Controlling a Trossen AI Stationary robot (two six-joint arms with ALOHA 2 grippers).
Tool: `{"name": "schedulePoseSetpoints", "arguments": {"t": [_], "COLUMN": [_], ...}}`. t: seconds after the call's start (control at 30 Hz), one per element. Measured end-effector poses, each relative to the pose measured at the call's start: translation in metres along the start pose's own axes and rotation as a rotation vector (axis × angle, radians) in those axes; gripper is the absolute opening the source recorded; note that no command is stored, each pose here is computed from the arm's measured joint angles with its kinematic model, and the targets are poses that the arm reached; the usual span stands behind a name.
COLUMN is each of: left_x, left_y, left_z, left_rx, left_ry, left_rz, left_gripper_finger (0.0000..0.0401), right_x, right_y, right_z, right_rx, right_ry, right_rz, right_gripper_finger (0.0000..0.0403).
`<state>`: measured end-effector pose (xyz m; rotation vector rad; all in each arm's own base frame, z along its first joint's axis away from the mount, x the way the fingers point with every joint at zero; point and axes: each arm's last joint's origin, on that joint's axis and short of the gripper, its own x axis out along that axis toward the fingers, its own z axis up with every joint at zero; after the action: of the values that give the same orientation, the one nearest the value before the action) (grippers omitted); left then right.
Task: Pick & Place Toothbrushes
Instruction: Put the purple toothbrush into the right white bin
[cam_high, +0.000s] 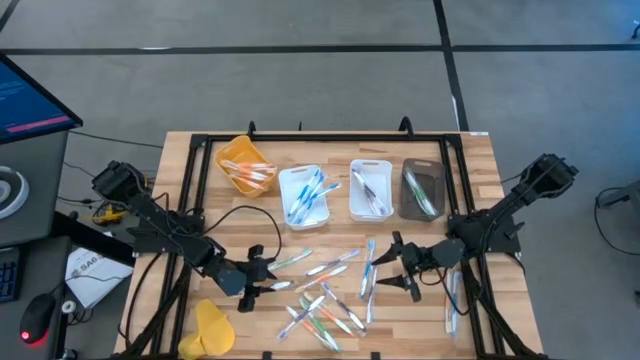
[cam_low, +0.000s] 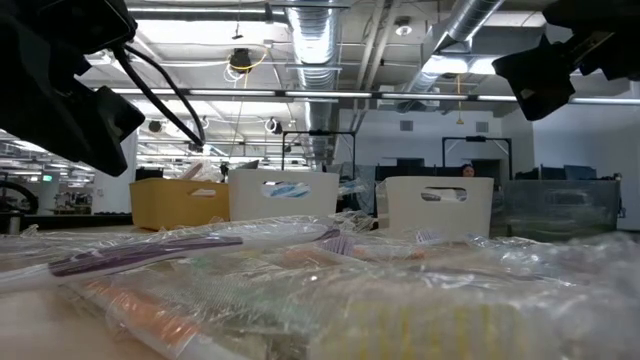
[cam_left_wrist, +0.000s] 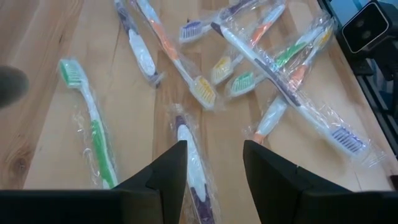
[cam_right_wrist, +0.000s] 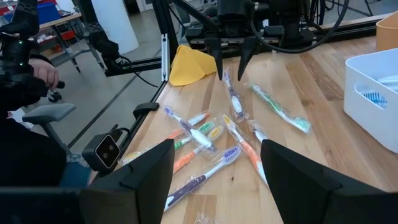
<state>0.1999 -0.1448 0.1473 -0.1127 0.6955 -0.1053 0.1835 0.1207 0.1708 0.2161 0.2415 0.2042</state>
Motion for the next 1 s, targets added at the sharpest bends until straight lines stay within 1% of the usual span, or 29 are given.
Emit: {"name": "schedulePoseSetpoints", "arguments": {"t": [0.8, 1.0], "left_x": [0.0, 0.012], "left_y": [-0.001, -0.001], "left_z": [0.0, -0.012], "left_rx": [0.009, 0.035], "left_ry": [-0.001, 0.053], "left_rz": [-0.004, 0.023], "left_gripper_finger": [0.015, 0.015], "right_x": [0.0, 0.0], "right_y": [0.0, 0.0], "right_z": [0.0, 0.0], "right_rx": [0.007, 0.02], "right_ry": [0.0, -0.003], "right_rz": [0.001, 0.002], "right_gripper_finger": [0.0234, 0.0234]}}
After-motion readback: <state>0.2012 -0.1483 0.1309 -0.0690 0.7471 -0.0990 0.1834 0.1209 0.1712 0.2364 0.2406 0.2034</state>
